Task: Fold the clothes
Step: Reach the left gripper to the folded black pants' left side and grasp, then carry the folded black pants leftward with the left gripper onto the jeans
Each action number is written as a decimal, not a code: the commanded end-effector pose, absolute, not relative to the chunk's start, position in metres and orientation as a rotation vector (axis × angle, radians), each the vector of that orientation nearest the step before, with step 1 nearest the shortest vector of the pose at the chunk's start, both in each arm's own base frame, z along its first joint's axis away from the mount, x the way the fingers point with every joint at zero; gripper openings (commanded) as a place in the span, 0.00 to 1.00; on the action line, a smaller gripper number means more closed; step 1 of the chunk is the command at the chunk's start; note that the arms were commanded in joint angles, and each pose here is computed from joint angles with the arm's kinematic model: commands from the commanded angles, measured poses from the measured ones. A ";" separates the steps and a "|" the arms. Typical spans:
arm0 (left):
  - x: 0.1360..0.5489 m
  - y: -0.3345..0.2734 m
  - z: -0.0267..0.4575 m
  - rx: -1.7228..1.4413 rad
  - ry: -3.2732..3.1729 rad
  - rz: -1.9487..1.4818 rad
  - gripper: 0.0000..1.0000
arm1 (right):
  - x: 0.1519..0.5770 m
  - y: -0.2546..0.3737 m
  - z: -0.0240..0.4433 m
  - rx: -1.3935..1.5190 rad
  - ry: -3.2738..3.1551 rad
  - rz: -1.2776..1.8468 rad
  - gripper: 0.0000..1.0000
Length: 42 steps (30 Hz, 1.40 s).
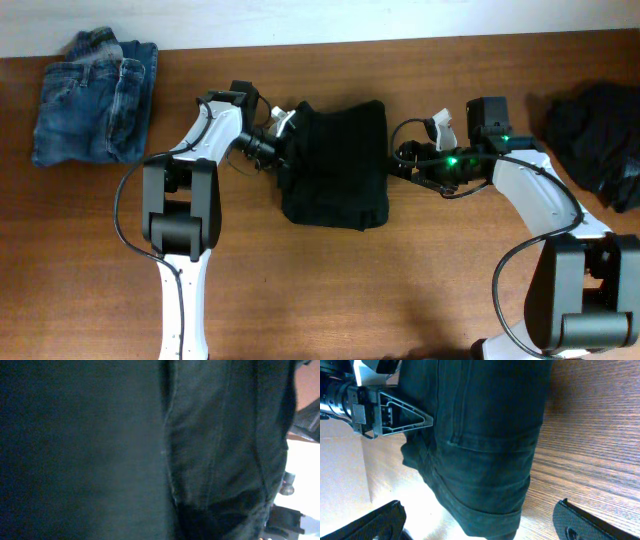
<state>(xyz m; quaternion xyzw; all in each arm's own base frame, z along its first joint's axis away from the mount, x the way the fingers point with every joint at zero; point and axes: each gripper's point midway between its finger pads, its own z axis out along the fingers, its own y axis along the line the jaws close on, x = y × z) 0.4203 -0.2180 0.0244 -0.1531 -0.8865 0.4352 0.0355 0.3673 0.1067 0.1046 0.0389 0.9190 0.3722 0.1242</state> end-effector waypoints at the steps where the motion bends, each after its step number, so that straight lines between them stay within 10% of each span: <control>1: 0.415 -0.220 0.015 -0.465 -2.703 1.322 0.01 | 0.364 0.108 0.099 0.120 2.695 1.087 0.99; 42: 0.527 -0.023 0.175 -0.567 -3.451 0.198 0.01 | 0.365 0.098 0.068 0.144 2.728 0.989 0.99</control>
